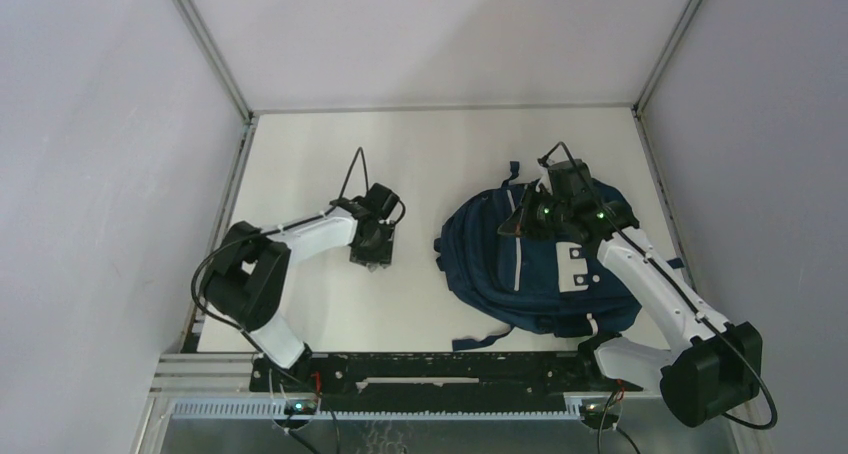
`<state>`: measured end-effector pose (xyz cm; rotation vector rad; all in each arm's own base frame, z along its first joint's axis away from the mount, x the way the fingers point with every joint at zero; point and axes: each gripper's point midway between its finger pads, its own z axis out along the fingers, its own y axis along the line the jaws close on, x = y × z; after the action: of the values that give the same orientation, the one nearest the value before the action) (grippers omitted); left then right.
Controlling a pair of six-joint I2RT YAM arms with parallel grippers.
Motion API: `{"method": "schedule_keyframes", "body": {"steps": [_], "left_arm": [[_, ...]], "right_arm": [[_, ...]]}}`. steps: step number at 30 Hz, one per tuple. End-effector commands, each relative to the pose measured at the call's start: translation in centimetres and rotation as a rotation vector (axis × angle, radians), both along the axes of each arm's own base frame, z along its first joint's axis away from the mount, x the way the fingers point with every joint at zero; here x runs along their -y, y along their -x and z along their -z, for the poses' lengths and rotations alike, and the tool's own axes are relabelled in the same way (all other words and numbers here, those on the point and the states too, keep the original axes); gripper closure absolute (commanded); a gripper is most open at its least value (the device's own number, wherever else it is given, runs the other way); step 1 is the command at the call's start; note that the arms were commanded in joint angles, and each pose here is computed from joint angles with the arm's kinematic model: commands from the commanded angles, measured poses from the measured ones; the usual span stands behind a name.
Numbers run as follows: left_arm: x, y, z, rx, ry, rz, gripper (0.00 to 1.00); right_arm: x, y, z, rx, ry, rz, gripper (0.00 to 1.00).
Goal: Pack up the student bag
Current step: Pick up the stationery from the center of the board.
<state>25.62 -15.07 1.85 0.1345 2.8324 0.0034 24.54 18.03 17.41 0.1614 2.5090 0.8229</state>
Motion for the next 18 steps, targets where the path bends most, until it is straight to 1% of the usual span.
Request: {"method": "schedule_keyframes", "body": {"steps": [1, 3, 6, 7, 8, 10, 11, 13, 15, 16, 18], "left_arm": [[1.3, -2.0, -0.7, 0.042, 0.038, 0.015, 0.48], [1.4, -1.8, -0.3, 0.032, 0.041, 0.017, 0.51], [1.5, -1.7, -0.2, 0.024, 0.046, 0.015, 0.60], [1.5, -1.6, -0.3, 0.025, 0.053, 0.011, 0.65], [1.7, -1.6, -0.5, 0.029, 0.063, 0.008, 0.72], [2.1, -1.6, -1.3, 0.042, 0.093, 0.008, 0.88], [2.5, -1.6, -1.8, 0.053, 0.113, 0.014, 0.92], [3.7, -1.4, -3.0, 0.076, 0.183, 0.054, 0.92], [5.5, -0.8, -4.8, 0.081, 0.289, 0.109, 0.95], [6.4, -0.5, -5.9, 0.089, 0.348, 0.130, 0.97], [9.1, -0.1, -9.1, 0.116, 0.512, 0.180, 0.99]], "right_arm": [[-1.7, -0.8, -2.5, 0.074, -0.072, -0.044, 1.00], [-1.7, -0.8, -2.7, 0.078, -0.075, -0.043, 1.00], [-1.6, -0.7, -2.7, 0.080, -0.072, -0.040, 1.00], [-1.6, -0.7, -2.7, 0.079, -0.071, -0.040, 1.00], [-1.6, -0.7, -2.7, 0.080, -0.071, -0.042, 1.00], [-1.6, -0.6, -2.7, 0.080, -0.072, -0.043, 1.00], [-1.6, -0.6, -2.8, 0.081, -0.073, -0.043, 1.00], [-1.6, -0.6, -2.9, 0.083, -0.073, -0.039, 1.00], [-1.5, -0.6, -3.0, 0.088, -0.075, -0.035, 1.00], [-1.5, -0.6, -3.1, 0.091, -0.077, -0.036, 1.00], [-1.5, -0.5, -3.2, 0.093, -0.079, -0.036, 1.00]]}}
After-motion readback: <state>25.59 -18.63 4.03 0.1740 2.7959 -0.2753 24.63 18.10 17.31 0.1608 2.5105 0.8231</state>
